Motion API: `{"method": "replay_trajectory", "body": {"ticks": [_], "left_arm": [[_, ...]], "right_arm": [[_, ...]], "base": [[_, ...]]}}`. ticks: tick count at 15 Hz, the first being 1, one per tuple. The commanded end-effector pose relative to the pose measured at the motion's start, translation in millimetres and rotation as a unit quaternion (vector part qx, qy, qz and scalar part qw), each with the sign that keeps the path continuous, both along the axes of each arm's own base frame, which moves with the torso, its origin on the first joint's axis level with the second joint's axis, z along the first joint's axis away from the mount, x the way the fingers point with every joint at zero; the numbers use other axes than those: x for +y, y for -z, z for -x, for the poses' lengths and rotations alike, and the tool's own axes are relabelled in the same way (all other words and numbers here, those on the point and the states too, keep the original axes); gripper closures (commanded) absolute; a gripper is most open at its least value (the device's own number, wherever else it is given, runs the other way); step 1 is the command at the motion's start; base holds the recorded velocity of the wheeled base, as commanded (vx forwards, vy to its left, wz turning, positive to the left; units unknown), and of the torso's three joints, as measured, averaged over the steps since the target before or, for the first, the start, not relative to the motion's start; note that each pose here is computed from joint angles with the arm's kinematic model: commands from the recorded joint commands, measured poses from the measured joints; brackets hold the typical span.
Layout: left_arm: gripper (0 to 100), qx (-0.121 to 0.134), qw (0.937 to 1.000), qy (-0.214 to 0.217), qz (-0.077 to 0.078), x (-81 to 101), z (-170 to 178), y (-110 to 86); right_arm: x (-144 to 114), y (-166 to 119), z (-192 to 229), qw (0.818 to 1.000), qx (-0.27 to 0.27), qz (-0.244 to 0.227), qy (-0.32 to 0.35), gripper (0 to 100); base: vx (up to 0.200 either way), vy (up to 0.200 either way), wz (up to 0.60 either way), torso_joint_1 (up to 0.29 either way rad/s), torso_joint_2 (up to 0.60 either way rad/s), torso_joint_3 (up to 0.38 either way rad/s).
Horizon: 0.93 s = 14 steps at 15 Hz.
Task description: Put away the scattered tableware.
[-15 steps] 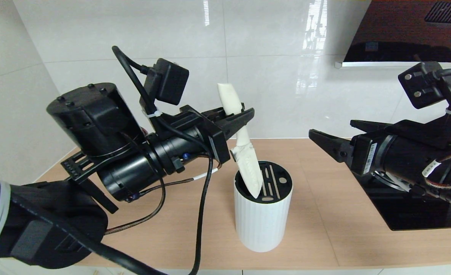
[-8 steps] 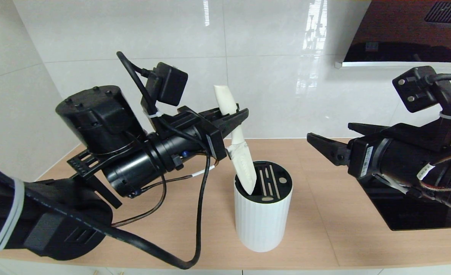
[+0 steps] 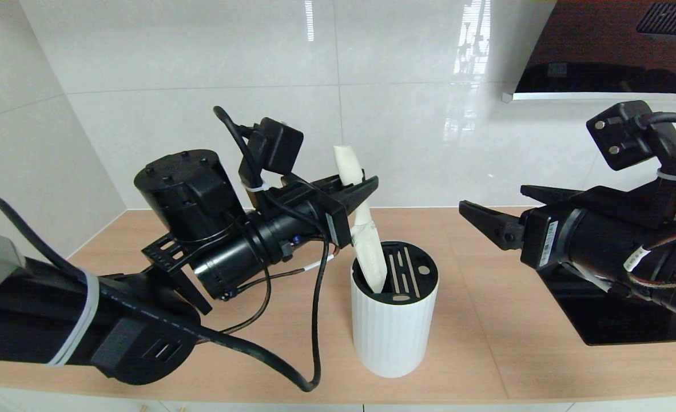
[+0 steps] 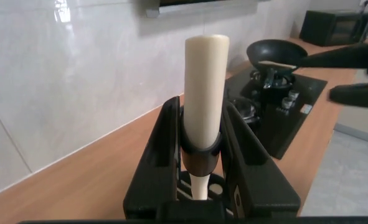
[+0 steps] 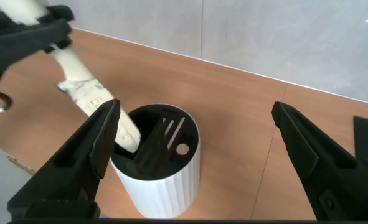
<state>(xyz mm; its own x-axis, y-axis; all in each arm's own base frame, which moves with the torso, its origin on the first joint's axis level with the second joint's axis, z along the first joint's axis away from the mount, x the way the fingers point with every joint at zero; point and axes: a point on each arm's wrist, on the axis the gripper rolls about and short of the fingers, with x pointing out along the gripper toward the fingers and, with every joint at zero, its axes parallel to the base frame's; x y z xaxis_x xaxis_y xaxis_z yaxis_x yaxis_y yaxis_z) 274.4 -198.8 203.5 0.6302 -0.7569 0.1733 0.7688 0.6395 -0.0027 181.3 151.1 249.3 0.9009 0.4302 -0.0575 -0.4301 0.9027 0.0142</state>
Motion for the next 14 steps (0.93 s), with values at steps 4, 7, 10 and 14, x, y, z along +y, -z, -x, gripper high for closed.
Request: {"method": "replay_trajectory", "body": {"ticks": [4,7,10,14], "left_arm": [[100,0.019,0.9997,0.005,-0.013,-8.2,-5.7,17.2],[100,0.023,0.9996,0.004,-0.015,-10.1,-8.5,23.8],[100,0.033,0.9992,0.007,-0.023,-14.3,-9.7,35.0],[100,0.046,0.9983,0.012,-0.033,-23.9,-9.2,47.8]], "right_arm": [[0.5,0.9,-0.4,1.000,0.001,0.001,0.000,0],[0.5,0.9,-0.4,1.000,0.001,0.001,0.000,0],[0.1,1.8,0.1,1.000,0.002,0.002,-0.001,0],[-0.1,1.5,0.3,1.000,0.002,0.002,-0.001,0]], "base": [[0.000,0.000,0.00,0.000,0.00,0.000],[0.000,0.000,0.00,0.000,0.00,0.000],[0.000,0.000,0.00,0.000,0.00,0.000],[0.000,0.000,0.00,0.000,0.00,0.000]]}}
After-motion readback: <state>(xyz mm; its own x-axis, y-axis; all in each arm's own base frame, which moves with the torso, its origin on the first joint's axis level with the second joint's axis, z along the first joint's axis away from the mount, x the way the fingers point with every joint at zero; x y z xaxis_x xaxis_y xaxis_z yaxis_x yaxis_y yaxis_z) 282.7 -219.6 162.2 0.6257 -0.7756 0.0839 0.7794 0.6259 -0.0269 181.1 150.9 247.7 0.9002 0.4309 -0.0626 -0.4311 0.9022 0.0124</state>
